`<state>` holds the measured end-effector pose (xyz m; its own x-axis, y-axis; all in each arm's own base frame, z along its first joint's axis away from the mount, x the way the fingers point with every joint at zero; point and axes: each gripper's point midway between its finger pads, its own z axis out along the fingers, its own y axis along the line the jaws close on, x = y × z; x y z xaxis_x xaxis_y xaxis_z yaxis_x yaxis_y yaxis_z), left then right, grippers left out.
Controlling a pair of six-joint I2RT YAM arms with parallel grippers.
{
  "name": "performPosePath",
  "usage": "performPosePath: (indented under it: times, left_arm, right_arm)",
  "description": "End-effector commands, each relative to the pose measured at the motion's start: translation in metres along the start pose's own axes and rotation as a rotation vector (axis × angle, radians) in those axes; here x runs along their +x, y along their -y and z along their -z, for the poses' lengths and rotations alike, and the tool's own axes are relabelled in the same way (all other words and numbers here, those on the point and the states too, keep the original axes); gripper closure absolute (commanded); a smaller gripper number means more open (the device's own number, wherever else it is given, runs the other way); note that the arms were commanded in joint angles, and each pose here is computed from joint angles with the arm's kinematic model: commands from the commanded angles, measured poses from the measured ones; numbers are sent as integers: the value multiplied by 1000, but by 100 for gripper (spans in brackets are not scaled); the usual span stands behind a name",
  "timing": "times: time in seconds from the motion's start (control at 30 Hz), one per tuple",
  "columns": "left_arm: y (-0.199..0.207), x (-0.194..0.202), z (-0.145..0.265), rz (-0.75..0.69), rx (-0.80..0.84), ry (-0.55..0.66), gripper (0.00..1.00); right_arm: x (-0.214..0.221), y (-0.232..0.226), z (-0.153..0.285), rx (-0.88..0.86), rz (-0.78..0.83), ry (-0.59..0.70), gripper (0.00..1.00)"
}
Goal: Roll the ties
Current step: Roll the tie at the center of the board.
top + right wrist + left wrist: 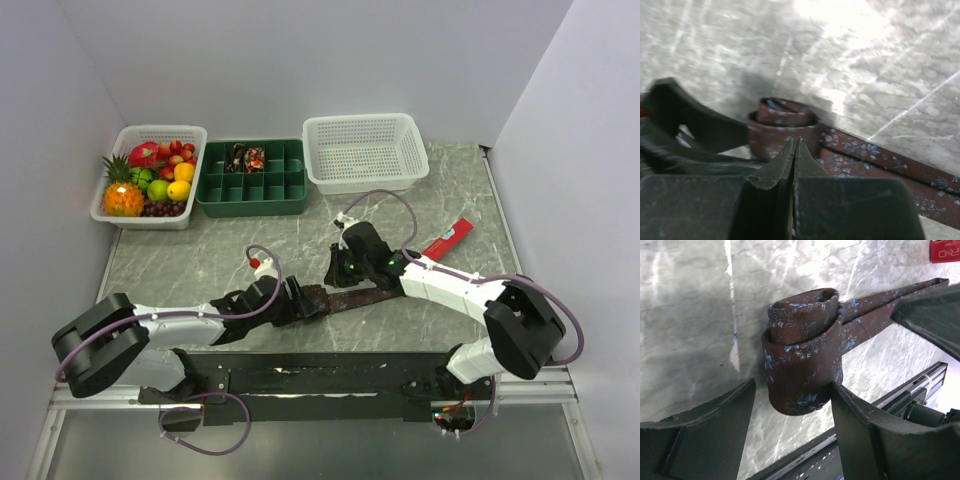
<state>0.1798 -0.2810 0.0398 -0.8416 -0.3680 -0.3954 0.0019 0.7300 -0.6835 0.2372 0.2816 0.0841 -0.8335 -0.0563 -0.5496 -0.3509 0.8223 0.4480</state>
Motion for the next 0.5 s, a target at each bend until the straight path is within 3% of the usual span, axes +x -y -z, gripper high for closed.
performPosePath:
  times: [0.0, 0.47]
  left_arm:
    - [-2, 0, -8, 2, -24, 14, 32]
    - [-5, -7, -6, -9, -52, 53, 33]
  right_arm:
    - [-10, -19, 6, -47, 33, 20, 100]
    - [34, -4, -33, 52, 34, -116, 100]
